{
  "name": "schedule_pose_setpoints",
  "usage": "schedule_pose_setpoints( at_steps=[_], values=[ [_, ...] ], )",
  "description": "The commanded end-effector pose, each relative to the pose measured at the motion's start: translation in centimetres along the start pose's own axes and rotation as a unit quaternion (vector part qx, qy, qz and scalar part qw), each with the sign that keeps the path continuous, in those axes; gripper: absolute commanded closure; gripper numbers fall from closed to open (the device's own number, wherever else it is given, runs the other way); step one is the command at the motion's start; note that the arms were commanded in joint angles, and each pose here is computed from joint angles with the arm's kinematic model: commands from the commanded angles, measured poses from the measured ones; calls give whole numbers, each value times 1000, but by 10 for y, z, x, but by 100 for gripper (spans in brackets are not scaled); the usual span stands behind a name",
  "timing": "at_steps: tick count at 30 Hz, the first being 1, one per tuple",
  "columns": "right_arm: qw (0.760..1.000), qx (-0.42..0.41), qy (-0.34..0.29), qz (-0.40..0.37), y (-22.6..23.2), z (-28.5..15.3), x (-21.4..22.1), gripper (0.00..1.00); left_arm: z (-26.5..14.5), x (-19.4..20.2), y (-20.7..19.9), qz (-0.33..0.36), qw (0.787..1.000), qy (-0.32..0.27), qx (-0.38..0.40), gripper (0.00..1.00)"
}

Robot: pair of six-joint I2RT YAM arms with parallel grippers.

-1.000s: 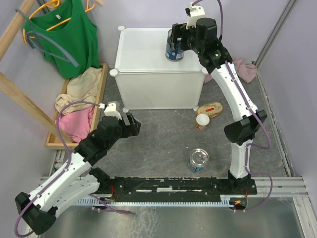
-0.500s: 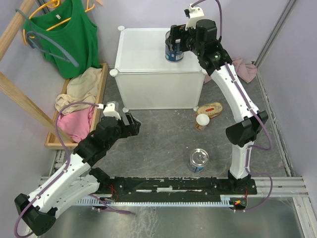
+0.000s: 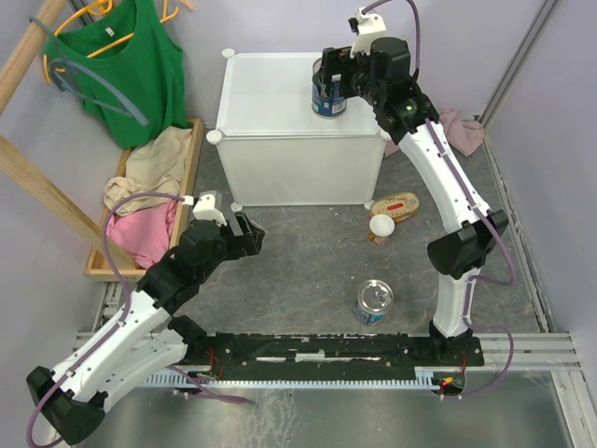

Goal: Place and organize the canned foods onto the counter
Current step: Place the canned food on the counter.

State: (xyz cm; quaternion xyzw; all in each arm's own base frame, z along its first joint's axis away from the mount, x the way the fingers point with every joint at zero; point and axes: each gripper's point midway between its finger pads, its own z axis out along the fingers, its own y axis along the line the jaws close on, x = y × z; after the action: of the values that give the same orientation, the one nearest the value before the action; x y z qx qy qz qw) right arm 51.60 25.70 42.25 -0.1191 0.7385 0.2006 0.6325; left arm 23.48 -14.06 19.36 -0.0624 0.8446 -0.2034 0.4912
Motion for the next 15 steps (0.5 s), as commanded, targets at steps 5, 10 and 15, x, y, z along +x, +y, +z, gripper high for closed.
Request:
schedule_pose_setpoints(
  at_steps=[5,10,15],
  values=[
    [992,-25,-124,3,19,-38,-92,1,-6,-19,-13,-27,999,-29,21,0],
    [993,-29,-117,4,19,-36,-87,1,-6,-18,-12,-28,999,-29,20,0],
    [993,-29,-117,1,19,-36,-85,1,-6,-19,-12,-28,999,-30,18,1]
  ],
)
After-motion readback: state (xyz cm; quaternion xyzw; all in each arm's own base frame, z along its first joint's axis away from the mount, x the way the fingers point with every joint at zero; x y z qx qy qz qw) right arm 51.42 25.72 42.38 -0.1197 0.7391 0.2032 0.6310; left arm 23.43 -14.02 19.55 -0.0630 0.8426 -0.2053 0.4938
